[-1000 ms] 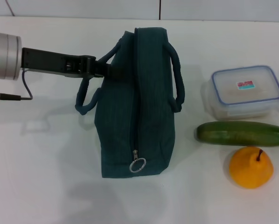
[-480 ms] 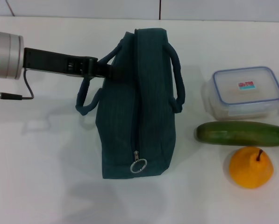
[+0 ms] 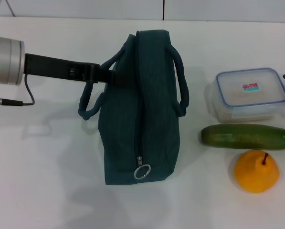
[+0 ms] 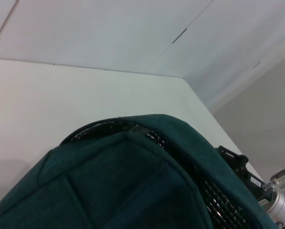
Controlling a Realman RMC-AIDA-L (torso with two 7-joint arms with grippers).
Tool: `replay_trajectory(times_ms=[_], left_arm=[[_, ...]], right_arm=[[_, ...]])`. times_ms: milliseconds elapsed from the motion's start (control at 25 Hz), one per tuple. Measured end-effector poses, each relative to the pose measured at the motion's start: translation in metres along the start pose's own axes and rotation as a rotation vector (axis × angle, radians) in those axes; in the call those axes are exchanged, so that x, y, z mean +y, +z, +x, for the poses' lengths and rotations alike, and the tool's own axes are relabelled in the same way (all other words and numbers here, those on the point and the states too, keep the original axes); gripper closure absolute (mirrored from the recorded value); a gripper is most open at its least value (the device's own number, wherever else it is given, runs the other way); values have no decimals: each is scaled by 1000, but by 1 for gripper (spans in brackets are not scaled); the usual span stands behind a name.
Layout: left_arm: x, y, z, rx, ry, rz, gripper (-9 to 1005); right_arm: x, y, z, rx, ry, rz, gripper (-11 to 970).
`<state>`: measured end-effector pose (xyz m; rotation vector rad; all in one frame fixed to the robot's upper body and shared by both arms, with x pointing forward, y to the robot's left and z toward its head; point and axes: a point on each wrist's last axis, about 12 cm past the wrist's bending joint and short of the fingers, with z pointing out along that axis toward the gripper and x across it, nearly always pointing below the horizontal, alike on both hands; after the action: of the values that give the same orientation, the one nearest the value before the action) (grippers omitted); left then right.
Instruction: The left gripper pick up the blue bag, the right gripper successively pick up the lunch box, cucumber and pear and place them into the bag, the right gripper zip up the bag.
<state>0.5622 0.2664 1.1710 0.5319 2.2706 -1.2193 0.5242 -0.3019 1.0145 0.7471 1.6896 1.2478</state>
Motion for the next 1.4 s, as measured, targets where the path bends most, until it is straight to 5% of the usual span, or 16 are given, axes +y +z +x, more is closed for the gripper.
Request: replay_trajectory(times_ms=[800,1400], left_arm=[[3,1,5,5,-1,6,937],[3,1,5,4,0,4,937]], right_arm=[[-2,7,4,-2,23,34,573],[4,9,6,22,15,-4,796]])
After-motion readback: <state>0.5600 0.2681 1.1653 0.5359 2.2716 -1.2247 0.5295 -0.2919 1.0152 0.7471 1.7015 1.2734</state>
